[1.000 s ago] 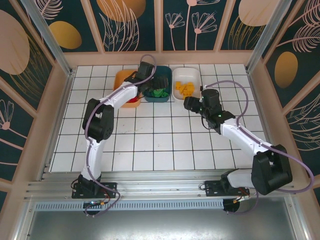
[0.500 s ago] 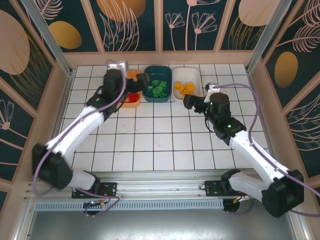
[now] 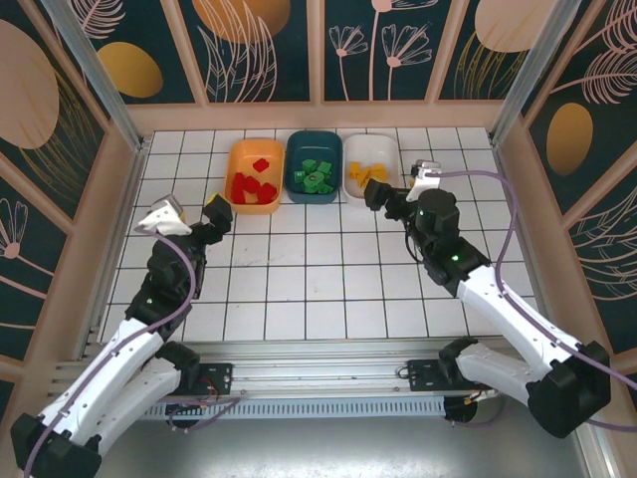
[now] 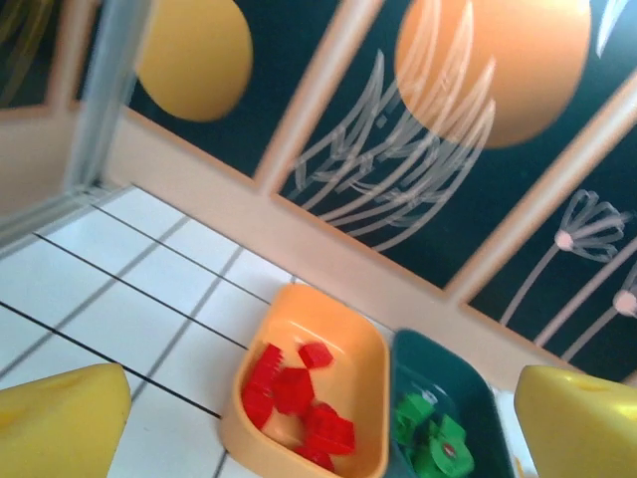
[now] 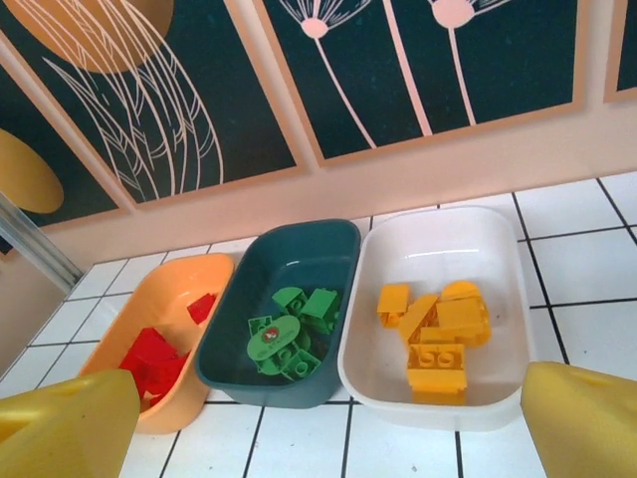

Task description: Sort the legos into containers by color

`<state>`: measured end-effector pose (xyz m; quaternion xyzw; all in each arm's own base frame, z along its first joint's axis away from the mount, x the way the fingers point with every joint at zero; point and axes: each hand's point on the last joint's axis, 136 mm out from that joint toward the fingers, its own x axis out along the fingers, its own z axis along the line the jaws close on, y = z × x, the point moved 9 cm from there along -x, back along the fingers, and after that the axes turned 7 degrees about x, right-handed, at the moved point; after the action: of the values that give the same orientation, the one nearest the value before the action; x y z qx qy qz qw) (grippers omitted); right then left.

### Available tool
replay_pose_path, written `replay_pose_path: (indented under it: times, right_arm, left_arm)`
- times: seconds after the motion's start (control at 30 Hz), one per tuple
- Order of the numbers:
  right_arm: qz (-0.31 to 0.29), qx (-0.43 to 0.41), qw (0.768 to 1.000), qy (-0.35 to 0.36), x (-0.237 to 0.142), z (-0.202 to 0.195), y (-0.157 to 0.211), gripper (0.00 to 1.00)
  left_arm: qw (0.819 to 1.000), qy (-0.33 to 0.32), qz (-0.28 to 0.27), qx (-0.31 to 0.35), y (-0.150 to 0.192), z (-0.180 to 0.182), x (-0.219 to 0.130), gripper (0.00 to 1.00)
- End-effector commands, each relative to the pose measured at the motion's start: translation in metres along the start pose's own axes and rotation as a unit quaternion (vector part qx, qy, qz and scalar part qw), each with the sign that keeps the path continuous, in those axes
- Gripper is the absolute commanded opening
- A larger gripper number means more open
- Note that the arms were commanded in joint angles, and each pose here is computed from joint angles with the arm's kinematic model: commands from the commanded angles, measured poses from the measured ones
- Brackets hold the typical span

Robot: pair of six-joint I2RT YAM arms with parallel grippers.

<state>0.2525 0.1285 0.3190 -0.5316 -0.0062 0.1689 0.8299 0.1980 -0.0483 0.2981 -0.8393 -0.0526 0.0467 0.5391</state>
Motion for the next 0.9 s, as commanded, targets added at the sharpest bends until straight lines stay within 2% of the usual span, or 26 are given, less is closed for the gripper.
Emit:
replay_pose_path:
  times: [0.0,0.1,0.17,0.23,0.3,0.37,0.43,0.53,0.63,0.67,0.87]
  right_arm:
    - [-0.070,0.011,0.997,-0.014,-0.022,0.004,-0.024,0.99]
    - [-0.115,0.060,0.991,-0.014,-0.031,-0.015,-0.019,0.99]
    - [-0.130,0.117,0.985,0.011,-0.026,-0.038,-0.001,0.99]
    - [-0.119,0.158,0.980,0.031,-0.015,-0.064,0.027,0.99]
    - [-0.084,0.079,0.993,-0.014,-0.008,-0.067,0.041,0.99]
    - [-0.075,0.033,0.996,-0.025,-0.006,-0.068,0.051,0.99]
    - [-0.085,0.016,0.996,-0.024,-0.007,-0.071,0.055,0.99]
    - [-0.086,-0.040,0.995,-0.017,-0.006,-0.070,0.053,0.99]
    - [-0.084,-0.078,0.993,-0.001,-0.005,-0.072,0.052,0.99]
    - [-0.080,-0.100,0.992,0.000,-0.004,-0.073,0.054,0.99]
    - [-0.082,-0.181,0.977,0.072,-0.006,-0.093,0.063,0.99]
  left_arm:
    - [0.999,-0.020,-0.039,0.028,-0.001,0.010,-0.006,0.99]
    - [0.996,-0.029,-0.051,0.062,0.010,0.018,-0.008,0.99]
    - [0.992,-0.039,-0.069,0.093,0.020,0.026,-0.009,0.99]
    - [0.984,-0.008,-0.092,0.152,0.036,0.030,-0.011,0.98]
    - [0.968,0.020,-0.098,0.232,0.059,0.035,-0.011,0.99]
    - [0.959,0.006,-0.087,0.270,0.079,0.044,-0.007,0.98]
    - [0.958,-0.025,-0.077,0.276,0.092,0.053,-0.004,0.98]
    - [0.960,-0.017,-0.072,0.269,0.101,0.063,0.005,0.99]
    - [0.969,-0.041,-0.047,0.240,0.105,0.080,0.025,0.98]
    - [0.967,-0.042,-0.034,0.248,0.108,0.083,0.030,0.99]
    - [0.967,-0.038,-0.007,0.251,0.108,0.082,0.063,0.99]
